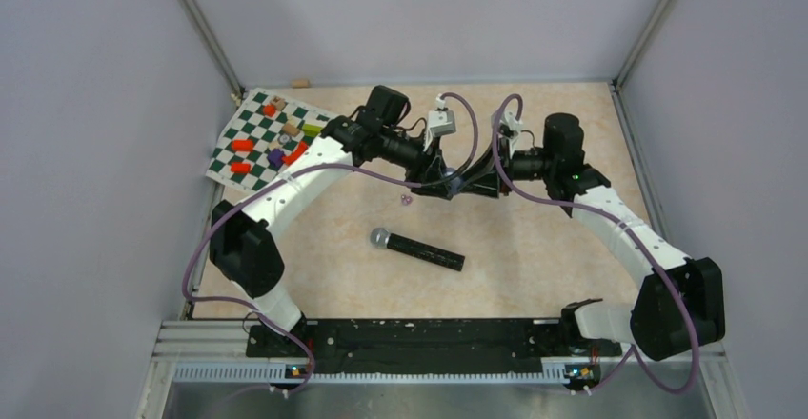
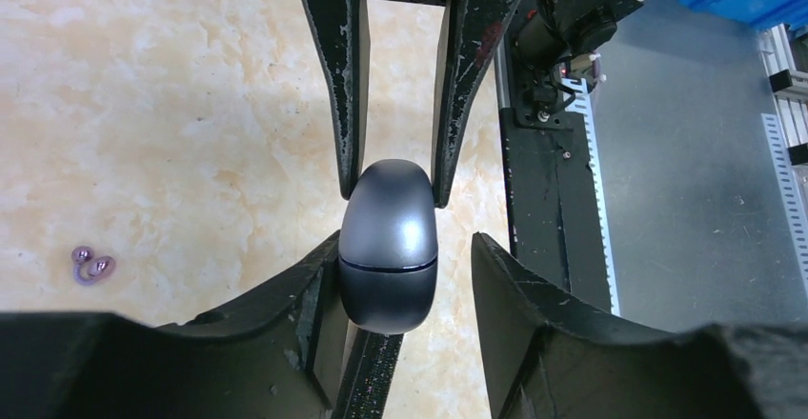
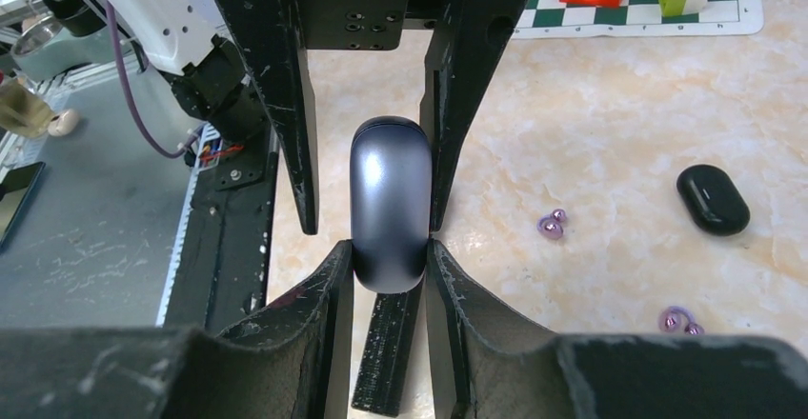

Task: Insert the wireless bluetooth earbuds into the charging case
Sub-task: Open the charging case.

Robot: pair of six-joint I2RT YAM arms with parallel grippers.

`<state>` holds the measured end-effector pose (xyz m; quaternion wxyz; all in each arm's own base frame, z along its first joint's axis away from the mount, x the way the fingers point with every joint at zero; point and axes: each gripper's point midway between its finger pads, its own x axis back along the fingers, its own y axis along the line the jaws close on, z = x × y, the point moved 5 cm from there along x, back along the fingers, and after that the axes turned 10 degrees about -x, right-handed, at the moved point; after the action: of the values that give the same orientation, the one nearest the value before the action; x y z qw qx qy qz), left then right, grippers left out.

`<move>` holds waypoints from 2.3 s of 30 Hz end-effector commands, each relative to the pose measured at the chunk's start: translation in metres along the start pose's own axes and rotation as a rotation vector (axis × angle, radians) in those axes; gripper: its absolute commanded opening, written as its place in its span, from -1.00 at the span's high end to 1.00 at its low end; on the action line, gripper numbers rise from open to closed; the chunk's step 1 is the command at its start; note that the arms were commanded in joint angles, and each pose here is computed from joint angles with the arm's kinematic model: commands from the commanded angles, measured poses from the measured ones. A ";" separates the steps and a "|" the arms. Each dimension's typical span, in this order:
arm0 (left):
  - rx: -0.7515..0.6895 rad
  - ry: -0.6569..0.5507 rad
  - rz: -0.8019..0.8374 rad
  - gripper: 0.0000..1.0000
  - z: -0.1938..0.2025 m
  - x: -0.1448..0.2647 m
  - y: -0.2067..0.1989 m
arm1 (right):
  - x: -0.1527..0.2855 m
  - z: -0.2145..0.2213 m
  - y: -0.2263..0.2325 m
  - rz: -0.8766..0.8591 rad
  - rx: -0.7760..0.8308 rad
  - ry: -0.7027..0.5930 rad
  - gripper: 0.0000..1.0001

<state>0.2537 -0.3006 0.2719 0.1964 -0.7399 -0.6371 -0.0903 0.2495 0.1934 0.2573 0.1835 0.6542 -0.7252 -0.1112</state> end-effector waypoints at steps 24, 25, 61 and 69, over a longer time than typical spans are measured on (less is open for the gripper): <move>-0.015 -0.061 -0.034 -0.13 -0.018 0.010 -0.003 | 0.011 -0.018 0.001 -0.008 0.015 -0.076 0.69; -0.015 -0.063 -0.035 -0.12 -0.019 0.010 -0.003 | 0.011 -0.018 0.000 -0.008 0.013 -0.076 0.69; 0.008 -0.098 -0.027 -0.01 -0.025 0.011 -0.004 | 0.009 -0.013 -0.002 -0.036 -0.022 -0.066 0.69; 0.019 -0.100 -0.019 0.11 -0.024 0.009 -0.002 | 0.008 -0.011 -0.003 -0.037 -0.026 -0.064 0.69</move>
<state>0.2592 -0.3018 0.2759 0.2136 -0.7232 -0.6549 -0.0498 0.2532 0.1877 0.2648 0.1821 0.6553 -0.7171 -0.1521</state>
